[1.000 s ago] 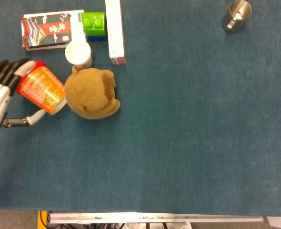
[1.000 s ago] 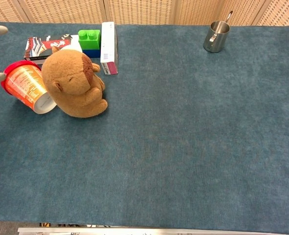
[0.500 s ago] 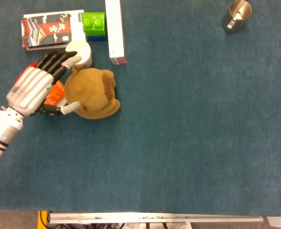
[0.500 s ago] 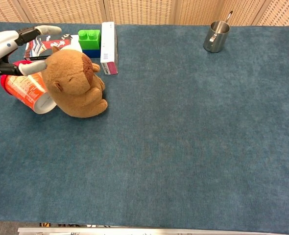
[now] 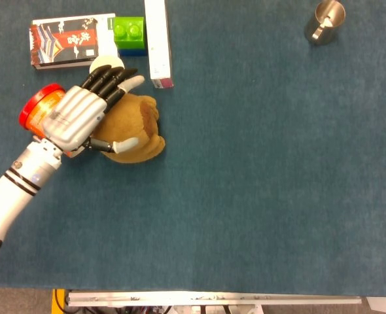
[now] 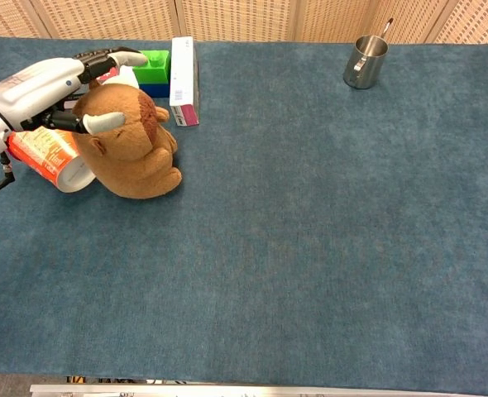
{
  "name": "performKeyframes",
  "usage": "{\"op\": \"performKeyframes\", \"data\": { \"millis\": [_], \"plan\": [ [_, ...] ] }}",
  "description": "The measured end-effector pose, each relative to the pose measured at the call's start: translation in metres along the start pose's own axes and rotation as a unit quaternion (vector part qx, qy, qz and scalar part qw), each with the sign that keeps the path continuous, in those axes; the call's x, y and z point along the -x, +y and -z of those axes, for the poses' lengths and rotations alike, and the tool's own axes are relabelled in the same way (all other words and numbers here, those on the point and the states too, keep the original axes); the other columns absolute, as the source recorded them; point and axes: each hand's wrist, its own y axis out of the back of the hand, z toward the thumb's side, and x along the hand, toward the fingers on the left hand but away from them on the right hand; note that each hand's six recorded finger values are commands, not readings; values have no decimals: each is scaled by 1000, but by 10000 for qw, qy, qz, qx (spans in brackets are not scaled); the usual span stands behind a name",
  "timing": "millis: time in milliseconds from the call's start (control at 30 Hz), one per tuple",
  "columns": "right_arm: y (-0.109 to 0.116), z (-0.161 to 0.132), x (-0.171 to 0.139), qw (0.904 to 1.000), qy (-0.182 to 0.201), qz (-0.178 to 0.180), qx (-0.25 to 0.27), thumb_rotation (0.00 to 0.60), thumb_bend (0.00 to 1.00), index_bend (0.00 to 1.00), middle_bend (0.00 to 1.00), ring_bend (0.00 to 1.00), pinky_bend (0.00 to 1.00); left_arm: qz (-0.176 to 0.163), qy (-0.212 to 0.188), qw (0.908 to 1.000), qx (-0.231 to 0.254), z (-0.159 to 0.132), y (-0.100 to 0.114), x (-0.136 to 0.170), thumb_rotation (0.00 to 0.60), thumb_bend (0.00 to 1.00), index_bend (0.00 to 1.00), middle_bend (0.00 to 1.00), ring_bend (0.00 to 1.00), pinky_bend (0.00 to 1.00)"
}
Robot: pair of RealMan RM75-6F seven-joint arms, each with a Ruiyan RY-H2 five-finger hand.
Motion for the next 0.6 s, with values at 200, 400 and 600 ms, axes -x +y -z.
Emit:
{"op": "performKeyframes", "data": {
  "millis": [200,400,600],
  "plan": [
    [-3,3,-1,10000,-55,-42,23,600,122,286,303,183,207,105,-27,9999,-123,-5,-9,-7,157,140,42,49,20,8],
    [-5,4,-2,10000,-70,-57,30,600,122,286,303,183,207,242,9,9989,-406,-6,-21,-10,156,140,42,47,20,8],
    [-5,6,-3,9999,-86,-50,52,600,122,286,303,183,207,252,144,9983,-510,-2,-25,-4,158,140,42,47,20,8]
  ]
}}
